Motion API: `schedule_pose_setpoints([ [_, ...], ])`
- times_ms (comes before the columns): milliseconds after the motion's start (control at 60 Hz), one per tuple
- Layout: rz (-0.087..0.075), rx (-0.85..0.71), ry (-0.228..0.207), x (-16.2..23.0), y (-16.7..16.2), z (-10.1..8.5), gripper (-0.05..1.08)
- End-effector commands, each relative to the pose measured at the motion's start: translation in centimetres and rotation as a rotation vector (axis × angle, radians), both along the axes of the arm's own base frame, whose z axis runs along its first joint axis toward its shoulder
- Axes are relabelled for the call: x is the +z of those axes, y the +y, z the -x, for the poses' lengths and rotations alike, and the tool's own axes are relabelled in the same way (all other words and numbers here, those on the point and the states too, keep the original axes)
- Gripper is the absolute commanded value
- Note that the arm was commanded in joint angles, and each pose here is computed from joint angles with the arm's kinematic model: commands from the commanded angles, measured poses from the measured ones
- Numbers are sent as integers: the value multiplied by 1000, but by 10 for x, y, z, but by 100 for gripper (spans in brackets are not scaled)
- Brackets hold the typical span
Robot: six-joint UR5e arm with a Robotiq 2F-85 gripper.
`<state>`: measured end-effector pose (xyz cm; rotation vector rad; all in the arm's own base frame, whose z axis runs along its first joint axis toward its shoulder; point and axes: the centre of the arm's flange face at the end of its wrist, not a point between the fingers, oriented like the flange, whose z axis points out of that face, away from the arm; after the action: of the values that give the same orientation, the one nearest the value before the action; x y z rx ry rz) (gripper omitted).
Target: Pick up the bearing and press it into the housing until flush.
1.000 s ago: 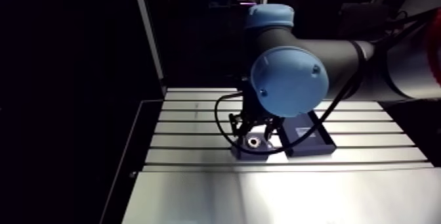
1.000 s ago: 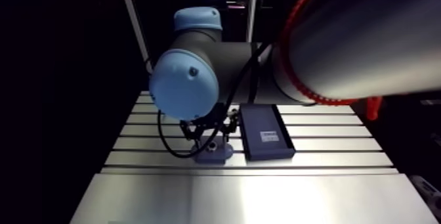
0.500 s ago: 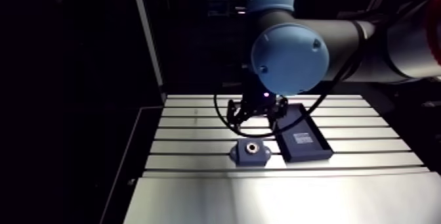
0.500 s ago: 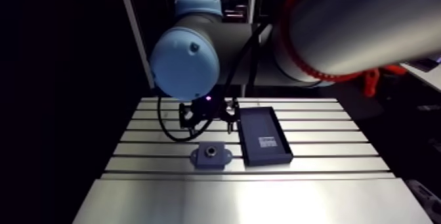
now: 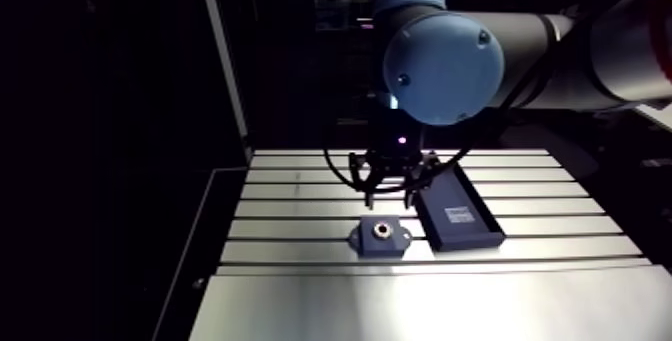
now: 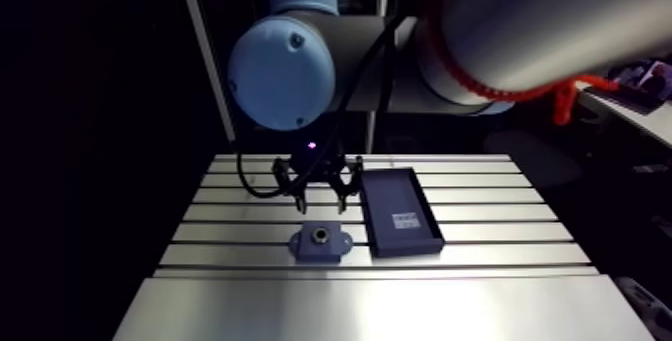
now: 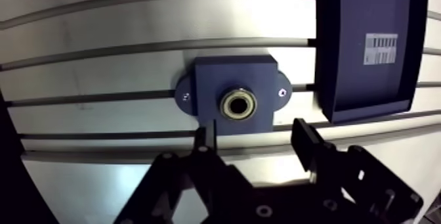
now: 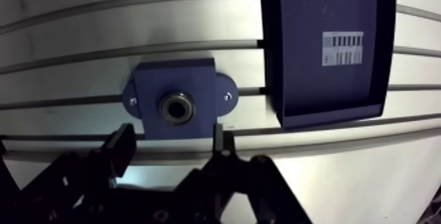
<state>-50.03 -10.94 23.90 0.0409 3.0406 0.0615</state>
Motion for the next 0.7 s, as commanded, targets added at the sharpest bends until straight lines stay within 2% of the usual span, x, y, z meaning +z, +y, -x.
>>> schedule_pose_setpoints([
  [17, 4, -27, 9, -5, -1, -3, 89],
  [483, 1, -27, -7, -14, 0, -5, 90],
  [583, 3, -23, 15, -16, 0, -5, 90],
  [700, 3, -18, 19, -19, -1, -6, 90],
])
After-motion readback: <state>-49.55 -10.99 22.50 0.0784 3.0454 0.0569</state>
